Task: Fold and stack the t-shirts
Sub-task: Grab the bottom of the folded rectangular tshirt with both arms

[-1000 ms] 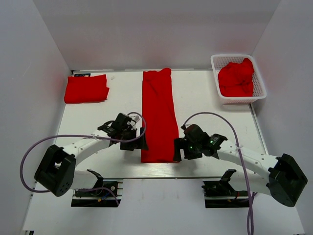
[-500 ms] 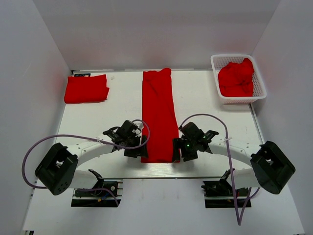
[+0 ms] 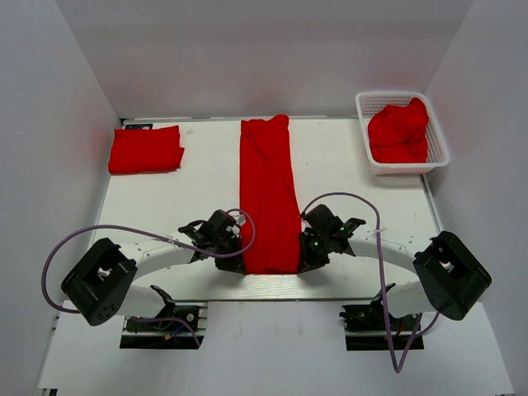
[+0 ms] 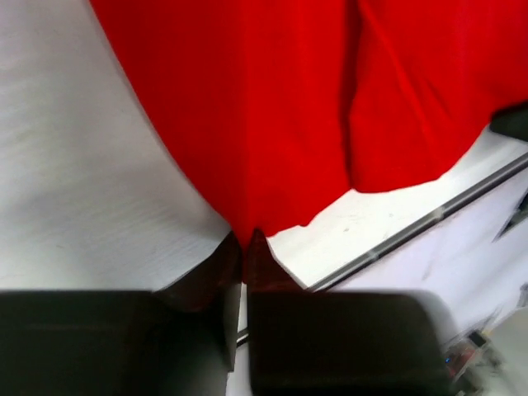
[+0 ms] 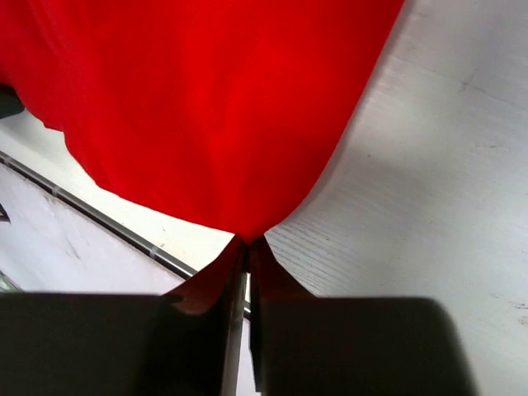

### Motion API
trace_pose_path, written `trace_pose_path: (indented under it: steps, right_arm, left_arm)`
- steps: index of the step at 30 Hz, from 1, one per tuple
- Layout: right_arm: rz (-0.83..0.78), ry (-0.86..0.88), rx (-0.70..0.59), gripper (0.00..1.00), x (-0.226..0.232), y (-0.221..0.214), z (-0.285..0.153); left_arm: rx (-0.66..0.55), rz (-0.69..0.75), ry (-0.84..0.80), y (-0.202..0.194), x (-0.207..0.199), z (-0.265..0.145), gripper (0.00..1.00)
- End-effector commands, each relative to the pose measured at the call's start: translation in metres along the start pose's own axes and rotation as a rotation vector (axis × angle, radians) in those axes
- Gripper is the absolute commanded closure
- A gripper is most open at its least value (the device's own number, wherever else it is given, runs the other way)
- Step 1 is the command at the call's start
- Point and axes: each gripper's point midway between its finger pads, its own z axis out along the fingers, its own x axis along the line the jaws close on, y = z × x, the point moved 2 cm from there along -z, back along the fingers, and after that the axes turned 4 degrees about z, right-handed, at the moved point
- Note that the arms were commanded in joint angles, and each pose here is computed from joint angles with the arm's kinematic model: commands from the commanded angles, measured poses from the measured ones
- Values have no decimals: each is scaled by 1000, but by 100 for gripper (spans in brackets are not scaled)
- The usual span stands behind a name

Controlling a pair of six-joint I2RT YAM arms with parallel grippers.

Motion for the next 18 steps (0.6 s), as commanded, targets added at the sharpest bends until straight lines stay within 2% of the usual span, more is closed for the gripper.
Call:
trace_pose_path:
  steps: [1, 3, 6, 10, 15, 18]
  right_arm:
    - [-18, 35, -22, 94, 10, 10, -2]
    - [-22, 33, -32, 100, 11, 13, -4]
    - [-44, 42, -76, 100, 16, 18, -12]
    - [-74, 35, -195, 100, 20, 36, -29]
    - [-123, 35, -326, 100, 36, 68, -51]
    - [-133, 0, -331, 100, 35, 81, -52]
  left_arm:
    - [-5, 6, 58, 1, 7, 2, 100]
    - [3, 3, 64, 2, 6, -1, 100]
    - [-29, 21, -1, 12, -11, -9, 100]
    - [-90, 34, -47, 31, -28, -25, 100]
    - [-173, 9, -2, 66, -39, -43, 100]
    - [-227, 3, 25, 88, -43, -51, 100]
